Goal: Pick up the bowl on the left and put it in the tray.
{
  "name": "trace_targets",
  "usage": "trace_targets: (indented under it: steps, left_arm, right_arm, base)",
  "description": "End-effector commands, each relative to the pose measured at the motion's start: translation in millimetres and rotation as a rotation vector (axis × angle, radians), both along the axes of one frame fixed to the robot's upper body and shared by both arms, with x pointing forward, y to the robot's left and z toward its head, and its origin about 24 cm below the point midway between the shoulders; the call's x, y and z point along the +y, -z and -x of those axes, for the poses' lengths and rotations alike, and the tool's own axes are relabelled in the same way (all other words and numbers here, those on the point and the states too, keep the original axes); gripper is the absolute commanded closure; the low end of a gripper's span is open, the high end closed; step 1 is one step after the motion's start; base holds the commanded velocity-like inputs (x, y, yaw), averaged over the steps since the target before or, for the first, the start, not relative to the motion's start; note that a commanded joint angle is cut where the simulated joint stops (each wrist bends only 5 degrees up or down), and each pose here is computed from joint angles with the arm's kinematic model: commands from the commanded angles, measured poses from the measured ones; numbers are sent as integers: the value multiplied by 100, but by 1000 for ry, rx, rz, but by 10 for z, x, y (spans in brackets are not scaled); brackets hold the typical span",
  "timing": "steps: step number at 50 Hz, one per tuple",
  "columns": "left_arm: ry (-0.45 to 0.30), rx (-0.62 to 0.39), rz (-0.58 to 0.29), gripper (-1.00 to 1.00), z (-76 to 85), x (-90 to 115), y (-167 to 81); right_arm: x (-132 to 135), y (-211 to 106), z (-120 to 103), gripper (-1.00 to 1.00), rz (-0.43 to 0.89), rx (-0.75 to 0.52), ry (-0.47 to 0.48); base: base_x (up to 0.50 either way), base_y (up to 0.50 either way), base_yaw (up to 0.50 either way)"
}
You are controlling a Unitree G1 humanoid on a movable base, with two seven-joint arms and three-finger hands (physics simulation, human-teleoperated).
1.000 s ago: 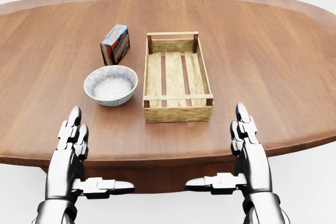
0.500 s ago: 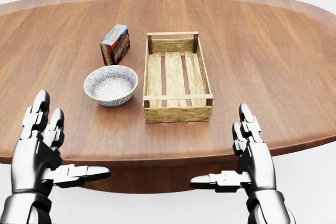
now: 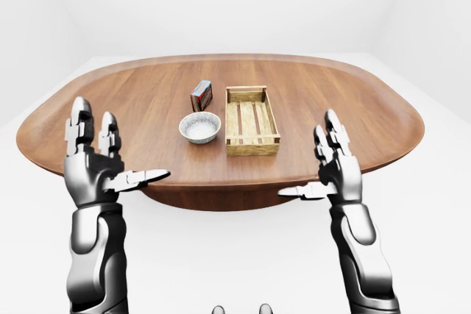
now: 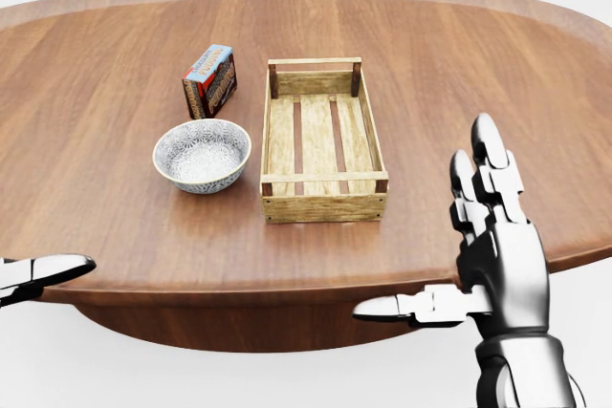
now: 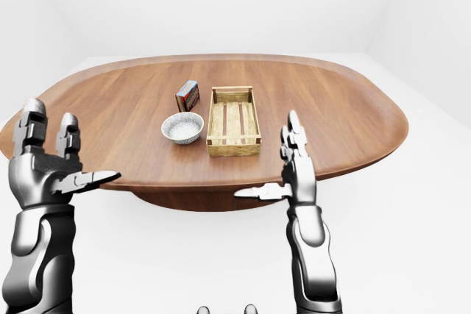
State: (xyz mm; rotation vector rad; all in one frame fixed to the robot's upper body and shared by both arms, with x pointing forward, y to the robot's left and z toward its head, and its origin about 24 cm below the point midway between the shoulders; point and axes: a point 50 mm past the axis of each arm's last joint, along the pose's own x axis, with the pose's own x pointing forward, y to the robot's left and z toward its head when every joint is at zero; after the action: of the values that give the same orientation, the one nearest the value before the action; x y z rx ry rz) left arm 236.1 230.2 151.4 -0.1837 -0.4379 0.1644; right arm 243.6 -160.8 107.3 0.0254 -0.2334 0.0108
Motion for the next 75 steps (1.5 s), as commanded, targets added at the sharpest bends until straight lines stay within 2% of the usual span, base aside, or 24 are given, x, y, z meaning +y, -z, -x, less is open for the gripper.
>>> trace_targets:
  steps: [1,3,4,5,6,9,16,22,27,36,59,66,75]
  left_arm:
    - [-34,-78,24,-100,61,135,-176]
    - [-36,-75,24,-100,60,137,-172]
    - [-36,-75,24,-100,60,137,-172]
    - [-37,-76,25,-100,58,140,-174]
    - [-39,-78,25,-100,57,144,-178]
    - [-41,-73,27,-100,52,149,-170]
    - [-48,-87,30,-100,67,174,-201]
    - [-53,-100,34,-100,85,188,-229]
    - [-52,-95,36,-100,84,186,-216]
    - [-49,-102,32,-100,99,173,-229]
    - [-57,-117,40,-100,125,216,-260]
    - [-59,-130,41,-100,141,221,-288]
    - [-60,-133,37,-100,144,217,-294]
  right_arm:
    - [55,-1036,602,-100,58,-508,-2]
    - [76,-1176,727,-100,71,-593,-5]
    - [76,-1180,731,-100,72,-596,-5]
    - [100,-1313,861,-100,76,-684,-14]
    - [112,-1357,898,-100,71,-714,-19]
    - [128,-1394,909,-100,35,-733,-47]
    - [47,-1396,874,-100,-147,-635,-91]
    - [-6,-1424,841,-100,-225,-557,-98]
    - [-6,-1425,836,-100,-204,-541,-93]
    - [5,-1417,830,-100,-208,-517,-118]
    - [14,-1345,842,-100,-203,-508,-95]
    - [1,-1349,835,-100,-241,-497,-90]
    - [15,-1336,836,-100,-191,-485,-95]
  base:
    - [0,0,0]
    - [0,0,0]
    - [0,0,0]
    - [0,0,0]
    - [0,0,0]
    - [0,0,0]
    - [0,0,0]
    - [0,0,0]
    - [0,6,0]
    - [0,50,0]
    - [0,50,0]
    - [0,0,0]
    - [28,0,0]
